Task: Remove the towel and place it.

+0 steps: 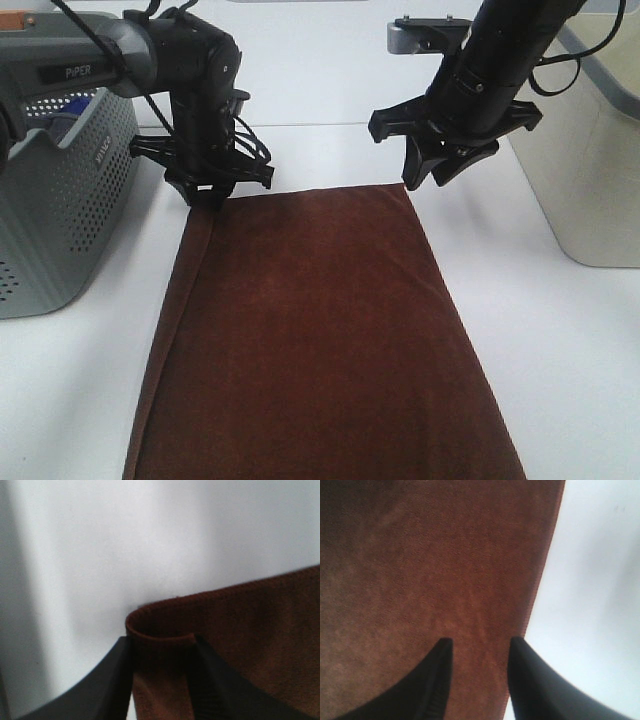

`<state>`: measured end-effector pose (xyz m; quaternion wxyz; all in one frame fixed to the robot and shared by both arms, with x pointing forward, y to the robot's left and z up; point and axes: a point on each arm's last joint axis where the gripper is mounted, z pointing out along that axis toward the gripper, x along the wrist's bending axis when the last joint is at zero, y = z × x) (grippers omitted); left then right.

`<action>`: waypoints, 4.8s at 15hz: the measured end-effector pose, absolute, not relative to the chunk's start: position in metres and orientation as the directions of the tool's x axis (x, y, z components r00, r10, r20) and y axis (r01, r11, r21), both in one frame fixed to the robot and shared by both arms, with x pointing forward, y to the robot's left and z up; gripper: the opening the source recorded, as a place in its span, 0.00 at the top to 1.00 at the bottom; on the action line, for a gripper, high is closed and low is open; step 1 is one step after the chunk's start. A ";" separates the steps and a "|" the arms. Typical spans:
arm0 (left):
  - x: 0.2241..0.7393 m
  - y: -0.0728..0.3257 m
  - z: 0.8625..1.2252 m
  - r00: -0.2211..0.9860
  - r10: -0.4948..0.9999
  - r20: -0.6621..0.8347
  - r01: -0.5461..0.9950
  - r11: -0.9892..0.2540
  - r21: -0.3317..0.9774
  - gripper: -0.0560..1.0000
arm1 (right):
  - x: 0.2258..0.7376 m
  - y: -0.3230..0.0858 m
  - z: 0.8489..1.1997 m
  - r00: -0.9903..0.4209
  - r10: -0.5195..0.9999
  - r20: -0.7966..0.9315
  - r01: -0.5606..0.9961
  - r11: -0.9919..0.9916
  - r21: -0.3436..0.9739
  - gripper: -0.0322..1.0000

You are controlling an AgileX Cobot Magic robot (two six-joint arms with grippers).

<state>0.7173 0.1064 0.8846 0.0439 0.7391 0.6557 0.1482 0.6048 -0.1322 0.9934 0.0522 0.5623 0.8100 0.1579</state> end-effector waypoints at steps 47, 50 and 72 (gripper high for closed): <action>0.730 0.102 1.022 0.147 0.973 0.180 0.837 -0.220 0.501 0.95 | 0.698 -0.102 0.872 -0.355 0.935 0.007 0.816 0.306 0.490 0.97; 0.730 0.102 1.022 0.147 0.973 0.180 0.837 -0.220 0.501 0.95 | 0.702 -0.107 0.878 -0.367 0.930 -0.033 0.815 0.339 0.471 0.97; 0.815 0.105 0.930 0.272 0.953 0.130 0.334 -0.220 0.917 0.95 | 0.796 -0.168 0.912 -0.281 0.942 -0.182 0.534 0.311 0.786 0.97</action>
